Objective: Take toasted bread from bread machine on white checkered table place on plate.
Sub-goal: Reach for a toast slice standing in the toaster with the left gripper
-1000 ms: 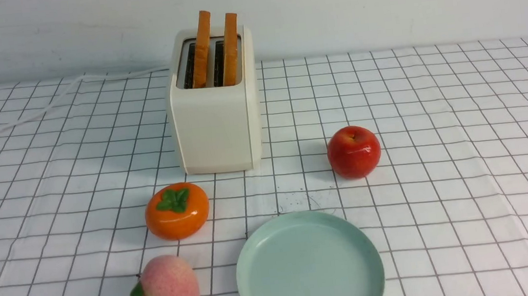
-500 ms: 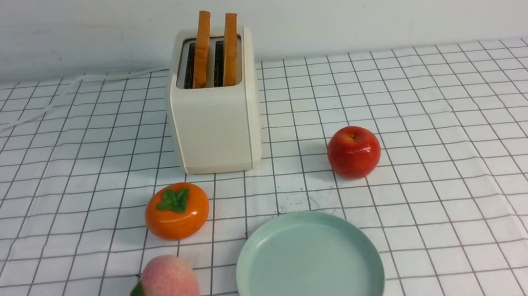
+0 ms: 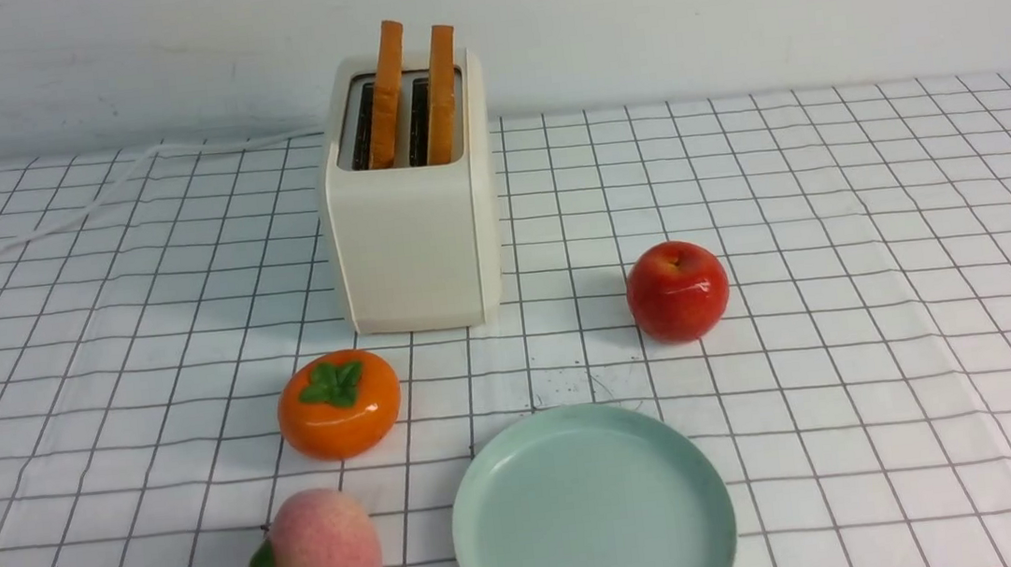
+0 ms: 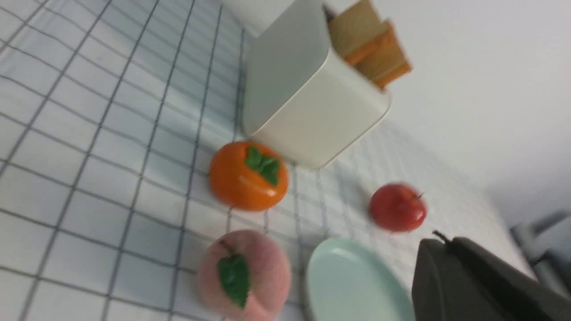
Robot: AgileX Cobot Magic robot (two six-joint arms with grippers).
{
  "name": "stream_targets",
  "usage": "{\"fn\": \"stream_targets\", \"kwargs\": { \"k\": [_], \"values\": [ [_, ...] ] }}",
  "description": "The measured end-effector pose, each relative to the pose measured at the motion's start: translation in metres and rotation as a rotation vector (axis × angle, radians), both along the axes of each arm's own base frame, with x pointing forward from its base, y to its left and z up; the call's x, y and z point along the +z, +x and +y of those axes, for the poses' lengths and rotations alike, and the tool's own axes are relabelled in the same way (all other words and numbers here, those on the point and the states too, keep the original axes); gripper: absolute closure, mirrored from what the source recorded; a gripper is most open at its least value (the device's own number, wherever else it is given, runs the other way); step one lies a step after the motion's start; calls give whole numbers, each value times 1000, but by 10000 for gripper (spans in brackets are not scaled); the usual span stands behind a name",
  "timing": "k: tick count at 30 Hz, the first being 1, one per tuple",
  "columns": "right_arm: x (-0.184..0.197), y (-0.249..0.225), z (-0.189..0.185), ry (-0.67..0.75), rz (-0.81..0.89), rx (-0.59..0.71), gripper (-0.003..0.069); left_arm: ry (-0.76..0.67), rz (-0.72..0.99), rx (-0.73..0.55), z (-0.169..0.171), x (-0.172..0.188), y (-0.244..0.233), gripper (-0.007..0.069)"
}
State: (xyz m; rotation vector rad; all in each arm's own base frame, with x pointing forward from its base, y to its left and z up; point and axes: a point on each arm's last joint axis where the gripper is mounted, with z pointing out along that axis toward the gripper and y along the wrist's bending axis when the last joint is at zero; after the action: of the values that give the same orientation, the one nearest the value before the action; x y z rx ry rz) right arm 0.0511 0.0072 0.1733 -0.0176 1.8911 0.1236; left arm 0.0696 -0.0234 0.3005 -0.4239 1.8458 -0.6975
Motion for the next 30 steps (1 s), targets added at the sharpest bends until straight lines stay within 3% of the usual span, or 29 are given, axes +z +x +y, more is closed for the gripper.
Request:
{"fn": "stream_targets", "kwargs": {
  "k": [6,12,20,30],
  "values": [
    [0,0,0,0,0,0,418,265,238,-100,-1,41,56,638],
    [0,0,0,0,0,0,418,300,290,-209,-13,58,129,638],
    [0,0,0,0,0,0,418,382,98,-365,-68,78,174,638],
    [0,0,0,-2,0,0,418,507,-52,-348,-90,66,207,638]
  ]
}}
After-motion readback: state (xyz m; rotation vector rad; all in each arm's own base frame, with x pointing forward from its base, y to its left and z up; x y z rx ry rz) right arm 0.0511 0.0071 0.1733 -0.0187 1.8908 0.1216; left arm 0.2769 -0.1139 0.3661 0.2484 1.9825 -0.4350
